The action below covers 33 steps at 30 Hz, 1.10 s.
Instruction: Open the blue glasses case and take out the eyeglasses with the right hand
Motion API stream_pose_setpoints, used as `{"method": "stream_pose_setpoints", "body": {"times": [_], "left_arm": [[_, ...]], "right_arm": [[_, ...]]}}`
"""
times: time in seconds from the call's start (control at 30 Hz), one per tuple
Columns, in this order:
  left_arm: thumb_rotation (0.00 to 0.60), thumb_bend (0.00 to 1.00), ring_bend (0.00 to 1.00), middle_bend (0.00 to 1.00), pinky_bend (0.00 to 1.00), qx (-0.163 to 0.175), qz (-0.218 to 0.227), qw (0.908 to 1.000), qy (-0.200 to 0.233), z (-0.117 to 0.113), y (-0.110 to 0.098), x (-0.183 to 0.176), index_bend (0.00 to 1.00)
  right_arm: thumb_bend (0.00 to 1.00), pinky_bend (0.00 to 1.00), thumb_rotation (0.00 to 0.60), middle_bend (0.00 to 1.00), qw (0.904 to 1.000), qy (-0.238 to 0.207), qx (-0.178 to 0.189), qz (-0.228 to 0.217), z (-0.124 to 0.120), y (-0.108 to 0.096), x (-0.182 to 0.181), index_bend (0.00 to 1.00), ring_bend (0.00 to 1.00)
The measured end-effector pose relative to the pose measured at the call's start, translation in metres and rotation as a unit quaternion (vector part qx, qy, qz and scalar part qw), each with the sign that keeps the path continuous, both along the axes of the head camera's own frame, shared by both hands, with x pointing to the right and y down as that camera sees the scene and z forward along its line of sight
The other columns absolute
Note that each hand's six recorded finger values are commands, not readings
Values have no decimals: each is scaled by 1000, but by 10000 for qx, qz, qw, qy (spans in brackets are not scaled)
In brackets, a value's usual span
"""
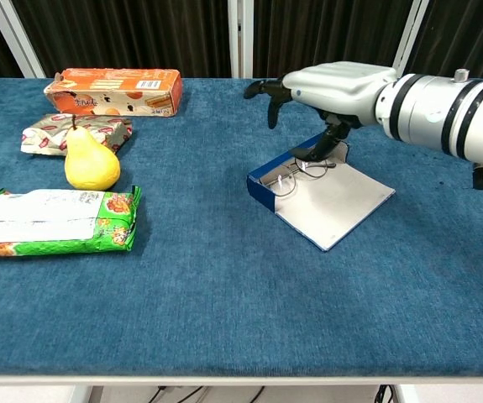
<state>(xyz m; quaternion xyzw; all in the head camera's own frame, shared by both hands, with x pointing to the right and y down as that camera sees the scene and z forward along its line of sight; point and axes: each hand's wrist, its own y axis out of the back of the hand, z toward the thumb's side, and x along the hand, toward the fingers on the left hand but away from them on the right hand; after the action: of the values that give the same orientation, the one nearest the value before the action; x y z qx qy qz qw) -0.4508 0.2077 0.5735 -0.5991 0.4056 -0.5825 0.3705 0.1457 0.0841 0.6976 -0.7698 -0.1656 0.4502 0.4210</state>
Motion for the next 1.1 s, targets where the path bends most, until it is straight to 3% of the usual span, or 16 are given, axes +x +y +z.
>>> {"method": "stream_pose_setpoints", "body": {"times": [0.23,0.43,1.1], "left_arm": [[600,411,526,712,463,1,-10,10000,-10,0,0,0,702],[600,411,525,712,463,-2,-13,10000,-3,0,0,-1,702],[600,411,526,712,460,-10,-14,10000,32,0,0,-1,700]], "right_arm": [[338,0,600,269,9982,573,128,-116,20,-12,13,284,0],[383,0,600,270,9954,881,192,-316,37,-17,8,328,0],[398,0,600,297,9952,914,146,-310,49,-21,-1,435,0]]}}
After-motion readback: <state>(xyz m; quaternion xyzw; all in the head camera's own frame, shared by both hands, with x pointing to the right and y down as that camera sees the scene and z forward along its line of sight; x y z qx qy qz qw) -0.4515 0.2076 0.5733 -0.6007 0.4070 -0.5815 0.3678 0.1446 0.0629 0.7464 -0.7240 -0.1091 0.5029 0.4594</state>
